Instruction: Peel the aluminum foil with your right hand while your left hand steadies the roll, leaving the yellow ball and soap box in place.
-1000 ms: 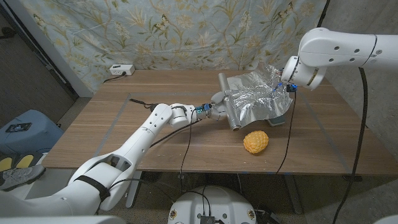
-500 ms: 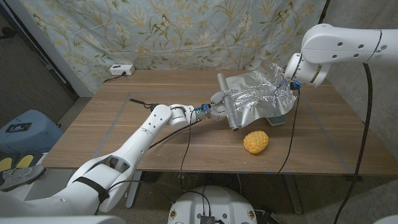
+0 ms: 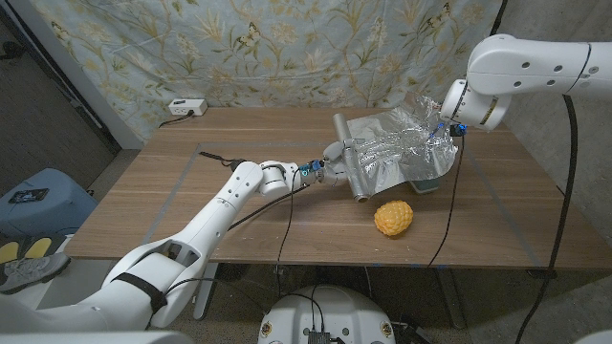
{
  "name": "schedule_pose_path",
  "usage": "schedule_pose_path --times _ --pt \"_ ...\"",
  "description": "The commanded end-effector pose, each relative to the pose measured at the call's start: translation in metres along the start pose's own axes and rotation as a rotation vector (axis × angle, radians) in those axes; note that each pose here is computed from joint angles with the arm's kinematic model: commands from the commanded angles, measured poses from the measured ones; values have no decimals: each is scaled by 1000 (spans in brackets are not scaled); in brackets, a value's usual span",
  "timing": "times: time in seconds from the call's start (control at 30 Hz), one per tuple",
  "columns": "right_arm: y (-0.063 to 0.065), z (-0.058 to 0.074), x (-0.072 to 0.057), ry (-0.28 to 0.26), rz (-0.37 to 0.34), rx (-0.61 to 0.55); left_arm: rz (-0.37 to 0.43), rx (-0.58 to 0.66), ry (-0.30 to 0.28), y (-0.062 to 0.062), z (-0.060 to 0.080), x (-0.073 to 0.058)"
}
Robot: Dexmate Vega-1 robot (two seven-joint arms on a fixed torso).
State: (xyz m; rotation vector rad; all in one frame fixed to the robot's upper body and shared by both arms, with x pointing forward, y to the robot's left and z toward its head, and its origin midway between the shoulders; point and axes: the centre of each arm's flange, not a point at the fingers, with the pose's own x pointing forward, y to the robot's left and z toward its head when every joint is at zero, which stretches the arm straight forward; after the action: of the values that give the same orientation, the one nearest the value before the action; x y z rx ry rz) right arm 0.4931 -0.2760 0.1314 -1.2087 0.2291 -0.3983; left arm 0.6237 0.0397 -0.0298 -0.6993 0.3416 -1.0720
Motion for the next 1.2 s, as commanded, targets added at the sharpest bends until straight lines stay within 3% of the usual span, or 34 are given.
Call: schedule_pose_path --times 0.03,0.5,1.2 --pt "0 -7 8 30 15 34 5 -2 4 1 -2 -1" --pt "0 -13 13 50 10 30 6 7 8 0 -3 -5" --pt "4 -15 21 71 19 43 27 7 -26 1 -3 -27"
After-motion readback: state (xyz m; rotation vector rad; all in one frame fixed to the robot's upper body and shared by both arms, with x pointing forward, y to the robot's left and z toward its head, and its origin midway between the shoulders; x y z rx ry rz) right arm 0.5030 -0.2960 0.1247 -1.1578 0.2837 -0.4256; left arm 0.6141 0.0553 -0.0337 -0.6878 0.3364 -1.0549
